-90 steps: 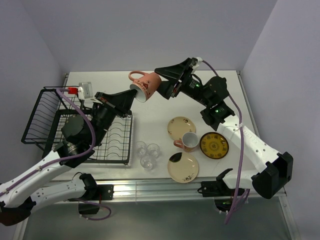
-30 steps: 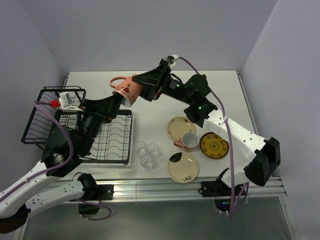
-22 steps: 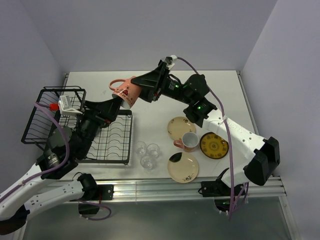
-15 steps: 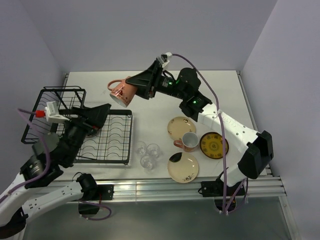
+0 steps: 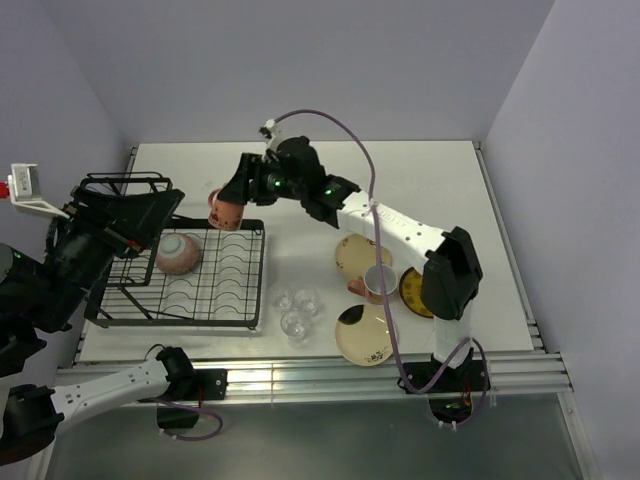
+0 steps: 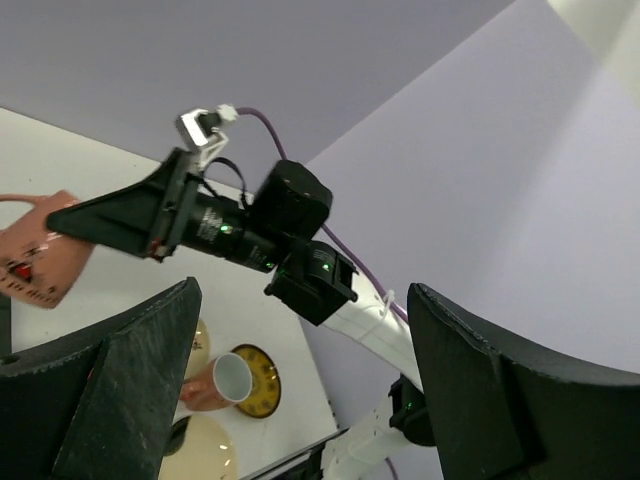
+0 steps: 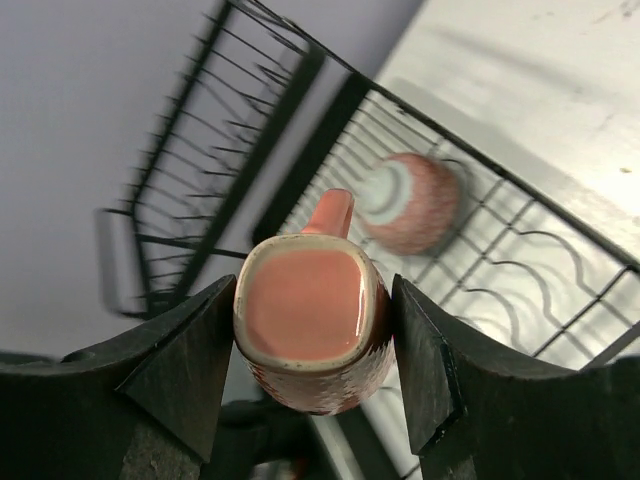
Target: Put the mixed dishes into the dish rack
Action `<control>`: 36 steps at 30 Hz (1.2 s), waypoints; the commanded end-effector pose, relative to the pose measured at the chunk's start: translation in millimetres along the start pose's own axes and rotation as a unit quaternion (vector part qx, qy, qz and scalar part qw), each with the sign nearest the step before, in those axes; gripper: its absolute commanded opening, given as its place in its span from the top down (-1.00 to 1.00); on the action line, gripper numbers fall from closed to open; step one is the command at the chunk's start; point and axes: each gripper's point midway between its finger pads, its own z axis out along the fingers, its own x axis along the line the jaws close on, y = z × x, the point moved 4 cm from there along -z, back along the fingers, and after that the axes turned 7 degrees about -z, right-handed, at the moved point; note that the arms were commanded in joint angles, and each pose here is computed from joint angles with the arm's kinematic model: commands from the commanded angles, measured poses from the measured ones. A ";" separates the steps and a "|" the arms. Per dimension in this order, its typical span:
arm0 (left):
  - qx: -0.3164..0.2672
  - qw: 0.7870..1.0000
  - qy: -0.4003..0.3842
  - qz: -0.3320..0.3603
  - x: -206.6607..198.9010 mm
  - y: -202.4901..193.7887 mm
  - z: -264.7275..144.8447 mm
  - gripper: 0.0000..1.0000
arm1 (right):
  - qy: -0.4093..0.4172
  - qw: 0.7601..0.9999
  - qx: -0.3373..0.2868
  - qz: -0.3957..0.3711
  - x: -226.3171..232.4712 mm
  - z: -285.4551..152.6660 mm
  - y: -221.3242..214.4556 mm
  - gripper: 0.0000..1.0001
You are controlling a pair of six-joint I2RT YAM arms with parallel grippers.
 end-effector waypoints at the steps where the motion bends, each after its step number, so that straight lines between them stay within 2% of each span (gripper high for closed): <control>1: 0.040 0.997 -0.013 0.057 -2.5 -12.8 4.5 -0.80 | -0.040 0.992 -0.030 -0.114 3.8 21.4 3.2 1.00; 10: 0.046 0.998 -0.020 0.048 -3.3 -9.3 -4.9 -0.82 | -0.137 0.972 -0.019 -0.191 -34.1 85.2 -49.3 1.00; 19: 0.056 0.997 -0.028 0.047 3.3 -19.0 -5.4 -0.83 | -0.230 0.938 -0.037 -0.257 -74.8 110.9 -73.2 1.00; 25: 0.065 0.996 -0.032 0.049 5.4 -26.4 -2.2 -0.85 | -0.248 0.923 -0.062 -0.287 -83.9 120.7 -76.4 1.00; 28: 0.069 0.996 -0.027 0.050 9.1 -28.9 -2.6 -0.87 | -0.241 0.919 -0.080 -0.302 -74.4 123.9 -76.5 1.00; 36: 0.067 0.997 -0.022 0.045 15.6 -30.8 -4.6 -0.89 | -0.221 0.923 -0.072 -0.306 -64.2 143.8 -94.6 1.00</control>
